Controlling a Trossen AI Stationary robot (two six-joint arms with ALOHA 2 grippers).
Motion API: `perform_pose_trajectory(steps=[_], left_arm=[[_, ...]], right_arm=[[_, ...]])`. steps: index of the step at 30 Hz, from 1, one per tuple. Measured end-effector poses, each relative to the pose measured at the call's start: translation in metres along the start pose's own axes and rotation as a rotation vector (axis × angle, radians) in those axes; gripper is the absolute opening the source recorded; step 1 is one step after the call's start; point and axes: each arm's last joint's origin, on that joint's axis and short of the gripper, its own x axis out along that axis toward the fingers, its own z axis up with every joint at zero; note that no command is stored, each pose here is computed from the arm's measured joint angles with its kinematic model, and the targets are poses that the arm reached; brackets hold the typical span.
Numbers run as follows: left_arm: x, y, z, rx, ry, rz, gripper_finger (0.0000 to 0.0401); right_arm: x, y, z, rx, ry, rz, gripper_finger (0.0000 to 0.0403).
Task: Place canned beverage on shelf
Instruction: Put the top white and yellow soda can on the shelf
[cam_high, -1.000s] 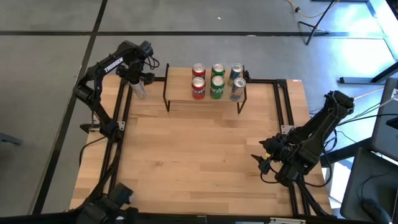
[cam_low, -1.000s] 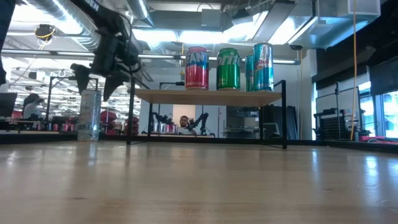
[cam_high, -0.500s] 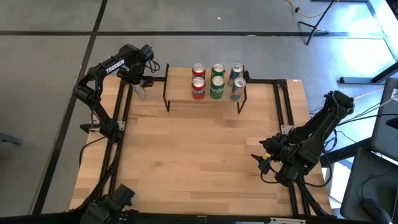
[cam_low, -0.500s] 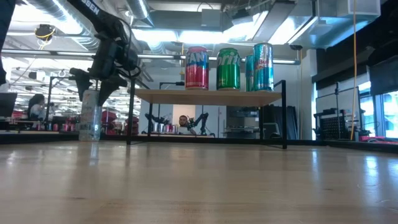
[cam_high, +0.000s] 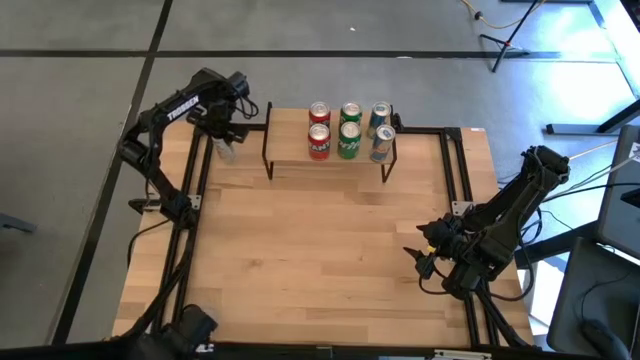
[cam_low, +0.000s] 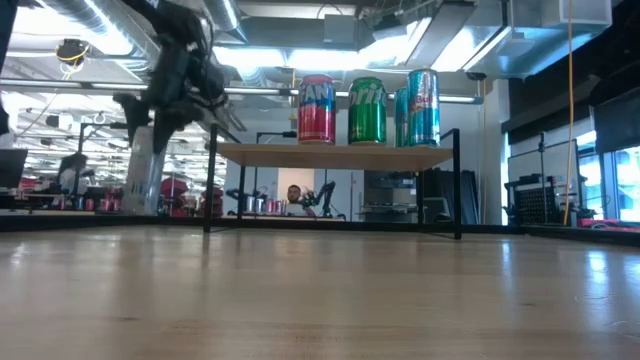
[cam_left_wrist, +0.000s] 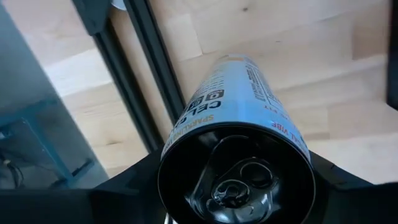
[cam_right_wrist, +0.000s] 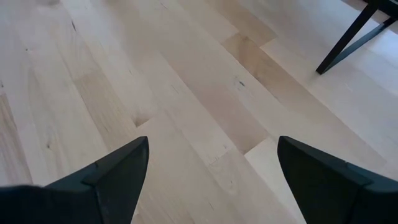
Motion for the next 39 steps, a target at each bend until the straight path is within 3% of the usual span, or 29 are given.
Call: perform_pose_trajectory(steps=[5,15,23,27,30,35,39], left_arm=[[-0.038,-0.008,-0.028,0.029,-0.099,-0.018,0.0222],[-0.120,-0.018,-0.098,0.031,-0.395,-0.298,0.0222],[-0.143,-0.014,-0.132,0.050,-0.469,-0.420,0.0222],[-0.152,-0.017,-0.148,0.115,-0.465,-0.516,0.0222],[-0.156,-0.030,-0.162,0.197,-0.459,-0.576,0.0222],[-0.158,-0.063,-0.183,0.305,-0.464,-0.619,0.0222],[-0.149,-0.096,-0.198,0.322,-0.422,-0.569,0.0222]], right_arm=[[0.000,0.000,0.000,0.000,0.001,0.000,0.0342],[0.005,0.001,0.019,-0.079,0.045,-0.029,0.0342],[0.001,0.004,0.041,-0.141,0.031,-0.025,0.0342],[-0.004,0.007,0.054,-0.168,0.018,-0.010,0.0337],[-0.008,0.008,0.069,-0.193,-0.006,-0.003,0.0309],[-0.005,0.009,0.095,-0.222,-0.081,-0.008,0.0226],[0.005,0.012,0.105,-0.242,-0.082,0.041,0.0159]])
